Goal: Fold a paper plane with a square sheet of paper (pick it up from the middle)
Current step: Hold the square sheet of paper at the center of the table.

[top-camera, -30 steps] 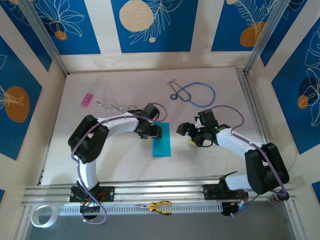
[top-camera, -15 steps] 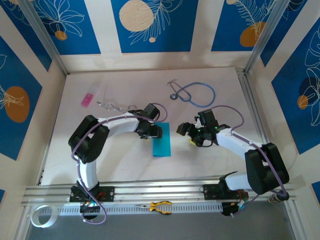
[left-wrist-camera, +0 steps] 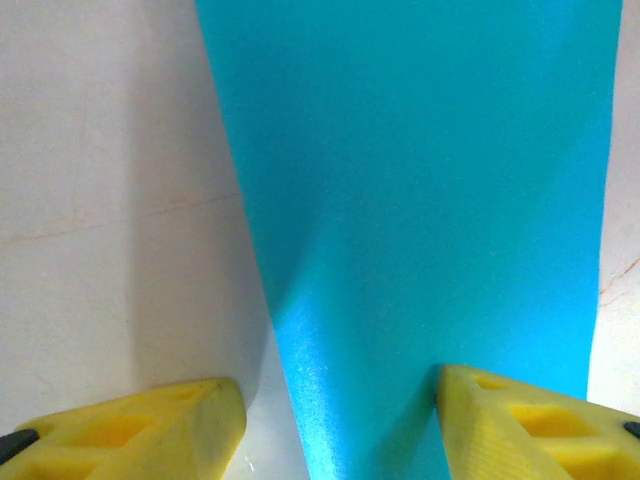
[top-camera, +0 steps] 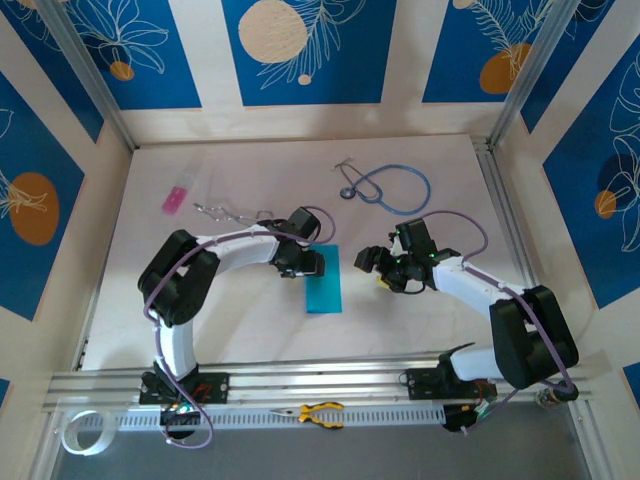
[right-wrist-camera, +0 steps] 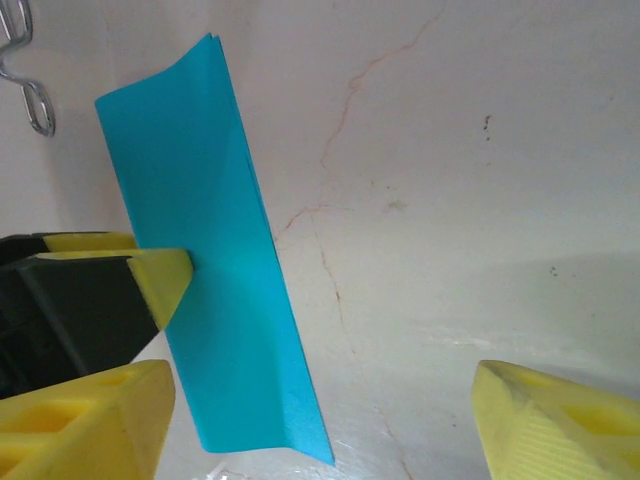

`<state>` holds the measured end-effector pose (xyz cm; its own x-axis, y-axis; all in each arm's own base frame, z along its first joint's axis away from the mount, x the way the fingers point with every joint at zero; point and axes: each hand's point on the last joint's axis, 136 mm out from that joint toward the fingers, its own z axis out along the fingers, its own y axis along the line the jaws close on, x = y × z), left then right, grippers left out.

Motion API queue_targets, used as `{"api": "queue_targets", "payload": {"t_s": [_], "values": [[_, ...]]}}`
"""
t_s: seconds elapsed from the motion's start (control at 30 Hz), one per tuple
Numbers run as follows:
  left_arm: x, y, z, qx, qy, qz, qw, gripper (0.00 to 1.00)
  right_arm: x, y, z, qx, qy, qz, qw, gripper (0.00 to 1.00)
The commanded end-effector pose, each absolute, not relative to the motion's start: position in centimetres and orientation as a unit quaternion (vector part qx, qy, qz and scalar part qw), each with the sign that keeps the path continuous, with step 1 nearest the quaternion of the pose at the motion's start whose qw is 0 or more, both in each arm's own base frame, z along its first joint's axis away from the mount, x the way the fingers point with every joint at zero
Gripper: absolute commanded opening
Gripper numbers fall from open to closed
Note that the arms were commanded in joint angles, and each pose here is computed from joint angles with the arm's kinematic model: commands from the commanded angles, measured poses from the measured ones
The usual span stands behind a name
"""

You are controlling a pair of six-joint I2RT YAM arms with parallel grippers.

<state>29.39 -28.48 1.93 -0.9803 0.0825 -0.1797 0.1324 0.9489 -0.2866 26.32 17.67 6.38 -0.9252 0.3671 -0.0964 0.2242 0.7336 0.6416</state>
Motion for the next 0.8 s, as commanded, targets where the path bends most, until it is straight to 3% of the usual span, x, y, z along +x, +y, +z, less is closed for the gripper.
{"api": "queue_targets", "payload": {"t_s": [0.0, 0.77], "values": [[28.21, -26.88, -2.39, 0.063, 0.992, -0.096, 0.052, 0.60, 26.16, 18.10, 6.35, 0.154, 0.923, 0.337, 0.104, 0.75], [28.16, -27.71, -2.75, 0.081, 0.989, -0.111, 0.049, 0.61, 25.99, 18.88, 6.08, 0.142, 0.922, 0.349, 0.091, 0.73]]}}
